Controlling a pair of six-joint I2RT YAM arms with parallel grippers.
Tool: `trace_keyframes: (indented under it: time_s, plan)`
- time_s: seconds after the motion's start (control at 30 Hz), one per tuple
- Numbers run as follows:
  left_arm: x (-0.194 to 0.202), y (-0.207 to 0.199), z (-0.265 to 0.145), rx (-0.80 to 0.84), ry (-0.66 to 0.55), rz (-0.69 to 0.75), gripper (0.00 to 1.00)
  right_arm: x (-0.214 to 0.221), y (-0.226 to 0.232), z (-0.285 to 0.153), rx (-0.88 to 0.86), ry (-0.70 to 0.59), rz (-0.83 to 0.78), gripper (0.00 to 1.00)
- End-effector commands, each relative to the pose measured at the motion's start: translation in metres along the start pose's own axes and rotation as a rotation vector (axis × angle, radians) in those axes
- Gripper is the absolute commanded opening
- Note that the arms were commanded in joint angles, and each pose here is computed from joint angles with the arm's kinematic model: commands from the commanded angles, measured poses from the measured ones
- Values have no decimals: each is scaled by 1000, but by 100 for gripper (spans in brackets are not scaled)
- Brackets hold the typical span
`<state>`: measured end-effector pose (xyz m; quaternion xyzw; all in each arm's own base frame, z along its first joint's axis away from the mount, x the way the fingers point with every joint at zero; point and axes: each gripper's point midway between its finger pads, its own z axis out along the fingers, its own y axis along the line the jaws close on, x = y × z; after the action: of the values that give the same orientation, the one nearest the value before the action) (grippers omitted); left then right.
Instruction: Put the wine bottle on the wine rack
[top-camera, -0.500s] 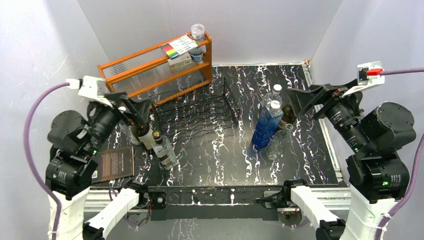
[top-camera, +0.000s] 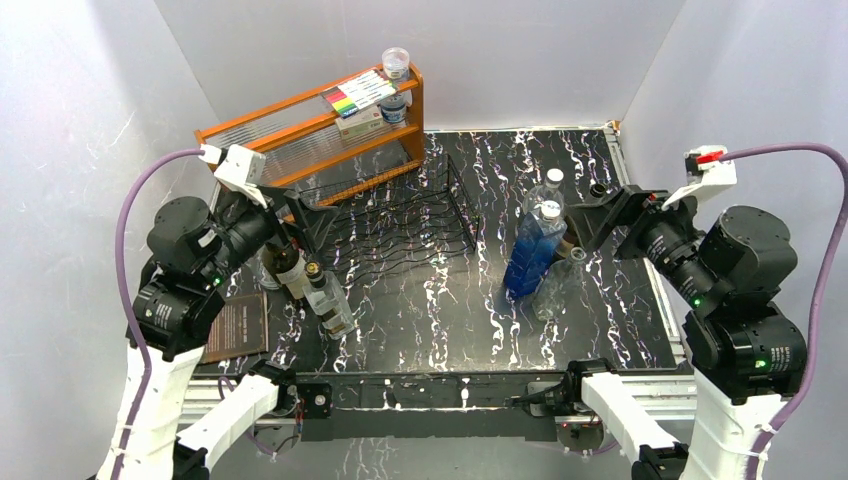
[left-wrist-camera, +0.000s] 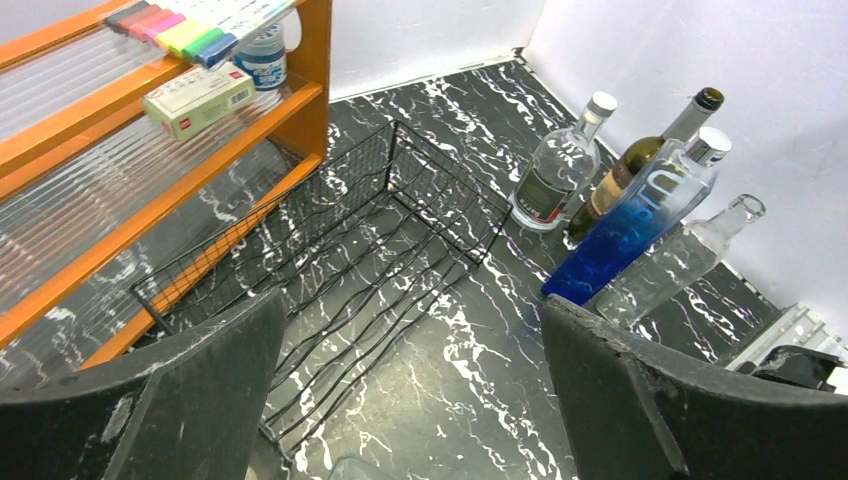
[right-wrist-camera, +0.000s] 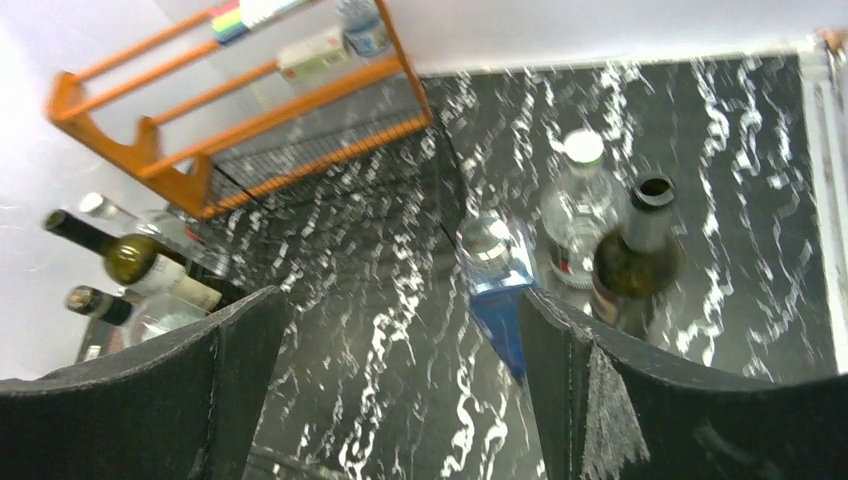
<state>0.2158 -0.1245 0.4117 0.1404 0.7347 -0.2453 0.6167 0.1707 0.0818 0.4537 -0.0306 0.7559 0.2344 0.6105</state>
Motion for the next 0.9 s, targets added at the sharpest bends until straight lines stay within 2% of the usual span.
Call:
trace_keyframes:
  time_s: [0.0,0.17,0.27,0.43,0.57,0.87]
  plan:
    - [-9,-15,4,88,-30,3,98,22,-29,-12,178,84,52,94]
    - [-16,-21,3,115,-61,-7,98,73,-68,-17,396,277,110,80]
    - [-18,-25,3,135,-81,-7,98,98,-93,-19,512,350,91,76]
    - [-19,-19,4,108,-89,-3,98,129,-89,2,434,483,113,74]
    - [-17,-19,2,106,-91,-8,98,139,-102,5,495,516,102,73]
    - [-17,-19,5,108,-81,-12,98,145,-113,34,499,528,104,69]
